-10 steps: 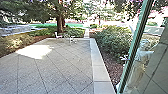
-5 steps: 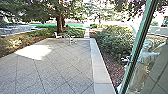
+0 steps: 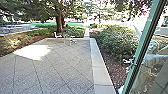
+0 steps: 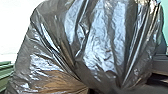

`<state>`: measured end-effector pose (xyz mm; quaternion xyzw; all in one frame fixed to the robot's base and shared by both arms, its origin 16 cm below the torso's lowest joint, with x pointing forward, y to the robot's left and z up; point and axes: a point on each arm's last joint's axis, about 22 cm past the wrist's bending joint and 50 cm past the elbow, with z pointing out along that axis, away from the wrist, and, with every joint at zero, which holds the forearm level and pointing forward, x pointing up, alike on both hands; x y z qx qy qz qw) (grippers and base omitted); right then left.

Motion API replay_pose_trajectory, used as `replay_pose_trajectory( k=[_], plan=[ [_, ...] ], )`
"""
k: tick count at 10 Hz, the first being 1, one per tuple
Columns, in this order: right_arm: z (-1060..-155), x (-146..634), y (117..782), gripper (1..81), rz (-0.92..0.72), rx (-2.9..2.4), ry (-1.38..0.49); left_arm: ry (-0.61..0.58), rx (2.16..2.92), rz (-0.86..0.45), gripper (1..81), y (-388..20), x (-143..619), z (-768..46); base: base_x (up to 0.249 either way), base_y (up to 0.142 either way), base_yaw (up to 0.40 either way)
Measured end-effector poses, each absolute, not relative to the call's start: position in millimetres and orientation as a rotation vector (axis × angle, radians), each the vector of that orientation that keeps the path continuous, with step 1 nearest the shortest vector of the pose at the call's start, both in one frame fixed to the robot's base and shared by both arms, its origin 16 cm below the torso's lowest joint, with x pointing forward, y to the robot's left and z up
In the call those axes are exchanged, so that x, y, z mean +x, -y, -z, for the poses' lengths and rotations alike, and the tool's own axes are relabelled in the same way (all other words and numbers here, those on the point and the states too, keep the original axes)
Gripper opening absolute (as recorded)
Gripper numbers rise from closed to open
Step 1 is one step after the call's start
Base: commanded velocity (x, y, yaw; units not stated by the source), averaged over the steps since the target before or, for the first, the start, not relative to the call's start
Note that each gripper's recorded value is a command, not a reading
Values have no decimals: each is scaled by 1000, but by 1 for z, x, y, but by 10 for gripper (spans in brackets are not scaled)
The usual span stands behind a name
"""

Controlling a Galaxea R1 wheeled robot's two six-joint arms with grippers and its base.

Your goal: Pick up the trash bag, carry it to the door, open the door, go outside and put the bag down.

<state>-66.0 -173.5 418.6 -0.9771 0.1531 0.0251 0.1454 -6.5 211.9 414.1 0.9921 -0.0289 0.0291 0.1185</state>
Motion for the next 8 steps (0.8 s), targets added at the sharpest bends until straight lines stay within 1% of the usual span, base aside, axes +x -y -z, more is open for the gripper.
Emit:
replay_pose_trajectory(
  k=[8],
  plan=[
    [-419, -66, 173, 811, -74, -2814, -441, 84, 2902, -83, 10, -212, -7, -414, 131, 0, 0]
  ],
)
